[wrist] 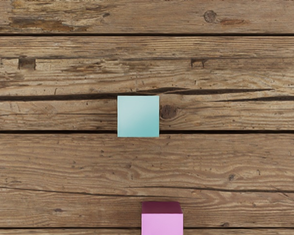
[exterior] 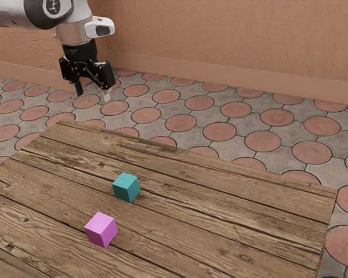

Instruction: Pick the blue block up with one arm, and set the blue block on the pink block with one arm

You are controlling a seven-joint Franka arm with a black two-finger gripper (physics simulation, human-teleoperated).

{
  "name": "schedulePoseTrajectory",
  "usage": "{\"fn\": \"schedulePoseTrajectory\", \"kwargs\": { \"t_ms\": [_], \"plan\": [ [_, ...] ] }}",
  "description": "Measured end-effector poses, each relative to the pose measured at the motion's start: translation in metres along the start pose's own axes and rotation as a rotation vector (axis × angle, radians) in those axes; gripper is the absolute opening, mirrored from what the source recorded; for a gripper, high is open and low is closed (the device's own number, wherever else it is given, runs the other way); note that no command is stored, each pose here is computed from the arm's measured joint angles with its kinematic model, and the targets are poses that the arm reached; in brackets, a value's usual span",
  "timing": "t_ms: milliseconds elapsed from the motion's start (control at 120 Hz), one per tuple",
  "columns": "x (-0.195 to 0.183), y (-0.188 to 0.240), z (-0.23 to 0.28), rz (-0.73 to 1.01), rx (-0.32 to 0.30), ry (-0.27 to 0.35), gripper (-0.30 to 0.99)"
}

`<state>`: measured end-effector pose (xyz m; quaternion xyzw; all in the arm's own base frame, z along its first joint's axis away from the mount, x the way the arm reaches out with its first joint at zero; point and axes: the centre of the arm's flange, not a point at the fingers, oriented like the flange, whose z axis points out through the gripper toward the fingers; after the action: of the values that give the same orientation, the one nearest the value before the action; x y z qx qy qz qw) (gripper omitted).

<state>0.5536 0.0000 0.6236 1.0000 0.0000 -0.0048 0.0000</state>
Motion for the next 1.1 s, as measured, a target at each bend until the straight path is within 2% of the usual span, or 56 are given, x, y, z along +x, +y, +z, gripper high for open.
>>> {"fn": "schedulePoseTrajectory", "kwargs": {
  "t_ms": [33, 75, 158, 250, 275, 308, 342, 375, 417, 475, 525, 567, 625, 658, 717, 808, 1100],
  "plan": [
    [-0.021, -0.001, -0.036, 0.004, 0.005, 0.054, 0.69],
    [-0.037, -0.007, -0.058, 0.001, 0.007, 0.083, 0.69],
    [-0.050, -0.029, -0.070, -0.032, 0.012, 0.088, 0.69],
    [-0.054, -0.032, -0.073, -0.035, 0.016, 0.078, 0.69],
    [-0.057, -0.032, -0.086, -0.033, 0.017, 0.100, 0.69],
    [-0.071, -0.024, -0.144, -0.022, 0.023, 0.206, 0.69],
    [-0.083, -0.009, -0.177, 0.006, 0.028, 0.264, 0.69],
    [-0.091, 0.009, -0.194, 0.040, 0.042, 0.289, 0.69],
    [-0.095, 0.027, -0.200, 0.072, 0.056, 0.291, 0.69],
    [-0.066, 0.044, -0.172, 0.100, 0.075, 0.223, 0.69],
    [-0.024, 0.057, -0.121, 0.110, 0.134, 0.118, 0.69],
    [0.008, 0.067, -0.076, 0.118, 0.157, 0.033, 0.69],
    [0.047, 0.048, -0.014, 0.072, 0.164, -0.075, 0.69],
    [0.064, 0.035, 0.014, 0.045, 0.164, -0.114, 0.69],
    [0.085, 0.025, 0.057, 0.018, 0.157, -0.163, 0.69],
    [0.108, 0.020, 0.110, -0.008, 0.138, -0.206, 0.69],
    [0.151, -0.012, 0.248, -0.079, 0.136, -0.340, 0.69]
  ]
}}
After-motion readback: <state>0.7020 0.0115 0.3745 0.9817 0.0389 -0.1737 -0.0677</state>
